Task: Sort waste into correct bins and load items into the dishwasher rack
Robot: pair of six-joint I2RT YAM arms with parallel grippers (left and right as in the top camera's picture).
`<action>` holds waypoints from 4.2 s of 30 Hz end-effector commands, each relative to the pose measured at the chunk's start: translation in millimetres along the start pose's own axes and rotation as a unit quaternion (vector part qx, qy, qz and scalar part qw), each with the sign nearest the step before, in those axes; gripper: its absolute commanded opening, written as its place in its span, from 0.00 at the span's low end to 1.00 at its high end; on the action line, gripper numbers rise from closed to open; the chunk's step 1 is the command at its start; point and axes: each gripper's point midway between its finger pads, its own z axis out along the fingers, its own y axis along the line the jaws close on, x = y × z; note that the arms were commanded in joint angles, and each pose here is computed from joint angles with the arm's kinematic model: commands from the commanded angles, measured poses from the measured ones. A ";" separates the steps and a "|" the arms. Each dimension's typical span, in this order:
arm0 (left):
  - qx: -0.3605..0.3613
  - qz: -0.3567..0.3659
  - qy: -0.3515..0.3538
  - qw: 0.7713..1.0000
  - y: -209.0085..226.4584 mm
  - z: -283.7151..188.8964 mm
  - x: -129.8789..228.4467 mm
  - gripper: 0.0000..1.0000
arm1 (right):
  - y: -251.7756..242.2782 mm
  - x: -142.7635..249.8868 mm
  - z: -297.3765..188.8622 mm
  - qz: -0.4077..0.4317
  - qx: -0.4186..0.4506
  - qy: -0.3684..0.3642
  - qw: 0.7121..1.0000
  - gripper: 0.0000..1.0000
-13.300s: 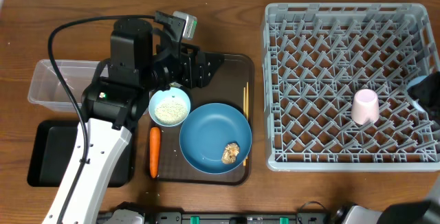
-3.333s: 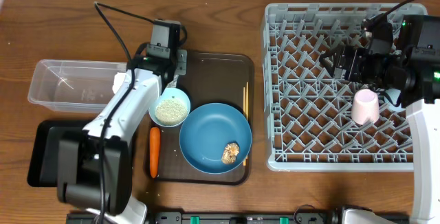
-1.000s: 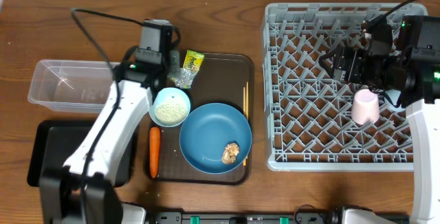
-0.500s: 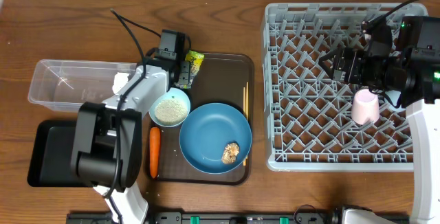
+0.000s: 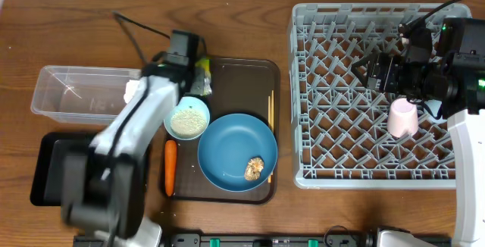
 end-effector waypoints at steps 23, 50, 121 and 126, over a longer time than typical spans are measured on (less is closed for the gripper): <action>-0.195 -0.552 0.008 0.810 160.6 -43.5 58.4 0.07 | 2.2 -1.7 -1.4 0.003 -0.002 -0.002 1.000 0.86; 0.068 0.016 0.077 0.995 -16.2 -84.4 52.4 0.66 | 3.8 -13.4 -1.7 -0.007 -0.005 -0.025 1.000 0.87; 0.019 -0.137 0.048 0.989 9.6 -134.3 56.0 0.06 | 5.3 -13.5 -1.3 -0.008 -0.006 -0.025 1.000 0.89; 0.059 -0.204 0.046 0.976 30.9 -143.3 61.8 0.06 | 5.3 -13.4 -1.3 -0.008 -0.006 -0.025 1.000 0.89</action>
